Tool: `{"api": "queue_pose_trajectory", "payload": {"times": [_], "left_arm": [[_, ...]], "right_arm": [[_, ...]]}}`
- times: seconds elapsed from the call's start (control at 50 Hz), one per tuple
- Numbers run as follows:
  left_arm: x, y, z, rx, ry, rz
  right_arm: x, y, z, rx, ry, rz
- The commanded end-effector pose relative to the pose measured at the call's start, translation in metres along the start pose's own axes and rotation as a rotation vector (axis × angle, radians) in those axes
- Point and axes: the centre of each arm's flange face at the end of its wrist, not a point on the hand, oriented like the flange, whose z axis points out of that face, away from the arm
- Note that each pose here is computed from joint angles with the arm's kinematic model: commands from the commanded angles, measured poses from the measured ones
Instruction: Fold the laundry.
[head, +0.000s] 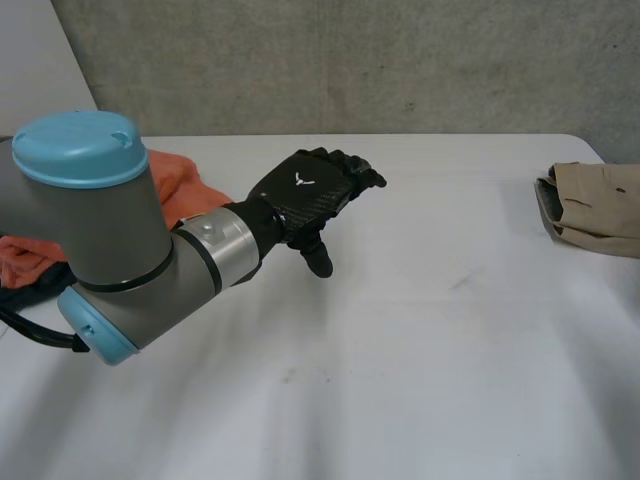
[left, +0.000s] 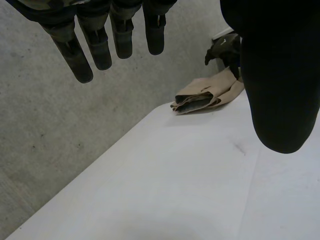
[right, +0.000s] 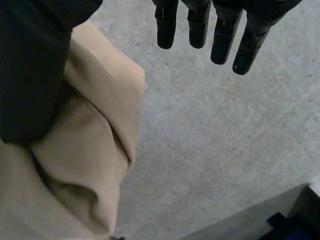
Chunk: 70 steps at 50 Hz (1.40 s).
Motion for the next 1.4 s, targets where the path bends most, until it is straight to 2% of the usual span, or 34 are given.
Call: {"api": "queue_pose_trajectory", "payload": {"times": [0.02, 0.16, 0.24, 0.3, 0.32, 0.38, 0.4, 0.46, 0.5, 0.56, 0.62, 0.7, 0.78, 0.86, 0.96, 1.02, 1.08, 1.16, 1.24, 1.26, 1.32, 1.4], "left_arm": [[0.001, 0.000, -0.002, -0.003, 0.000, -0.001], [-0.009, -0.013, -0.008, 0.021, -0.042, 0.009], [-0.044, -0.021, -0.017, 0.028, -0.204, 0.016], [-0.080, -0.024, -0.024, 0.026, -0.398, 0.032], [-0.096, -0.027, -0.028, 0.038, -0.483, 0.046], [-0.125, -0.030, -0.033, 0.076, -0.617, 0.068], [-0.147, -0.030, -0.038, 0.094, -0.686, 0.087], [-0.182, -0.021, -0.050, 0.078, -0.770, 0.132], [-0.219, 0.003, -0.063, 0.001, -0.842, 0.178], [-0.261, 0.044, -0.079, -0.118, -0.885, 0.221], [-0.276, 0.072, -0.080, -0.181, -0.863, 0.240], [-0.294, 0.118, -0.076, -0.243, -0.801, 0.235], [-0.313, 0.147, -0.086, -0.281, -0.810, 0.208], [-0.320, 0.159, -0.083, -0.279, -0.799, 0.204], [-0.317, 0.159, -0.076, -0.252, -0.767, 0.210], [-0.302, 0.151, -0.062, -0.235, -0.732, 0.214], [-0.286, 0.130, -0.050, -0.197, -0.702, 0.228], [-0.255, 0.081, -0.045, -0.107, -0.660, 0.235], [-0.201, 0.039, -0.032, 0.003, -0.567, 0.205], [-0.173, 0.024, -0.026, 0.046, -0.507, 0.186], [-0.130, 0.007, -0.019, 0.091, -0.403, 0.149], [-0.048, -0.009, -0.012, 0.142, -0.166, 0.072]], "right_arm": [[0.021, -0.021, -0.022, -0.056, -0.019, 0.002], [0.046, -0.072, -0.056, -0.011, -0.017, -0.005], [0.063, -0.108, -0.071, 0.107, 0.038, -0.002], [0.058, -0.125, -0.088, 0.203, 0.046, 0.010], [0.044, -0.141, -0.103, 0.276, 0.024, 0.015], [0.012, -0.170, -0.136, 0.426, -0.067, 0.029], [-0.012, -0.182, -0.161, 0.510, -0.155, 0.033], [-0.043, -0.191, -0.199, 0.613, -0.299, 0.026], [-0.068, -0.190, -0.236, 0.685, -0.434, 0.005], [-0.094, -0.178, -0.276, 0.697, -0.602, 0.001], [-0.115, -0.161, -0.307, 0.652, -0.723, 0.001], [-0.129, -0.144, -0.329, 0.565, -0.813, -0.003], [-0.133, -0.129, -0.333, 0.462, -0.846, -0.016], [-0.133, -0.117, -0.330, 0.399, -0.835, -0.058], [-0.131, -0.113, -0.329, 0.376, -0.806, -0.097], [-0.130, -0.111, -0.329, 0.362, -0.794, -0.099], [-0.130, -0.109, -0.329, 0.350, -0.788, -0.100], [-0.127, -0.111, -0.329, 0.353, -0.774, -0.099], [-0.117, -0.114, -0.321, 0.347, -0.724, -0.096], [-0.115, -0.114, -0.319, 0.346, -0.713, -0.096], [-0.107, -0.116, -0.313, 0.340, -0.673, -0.089], [-0.099, -0.118, -0.306, 0.335, -0.634, -0.086]]}}
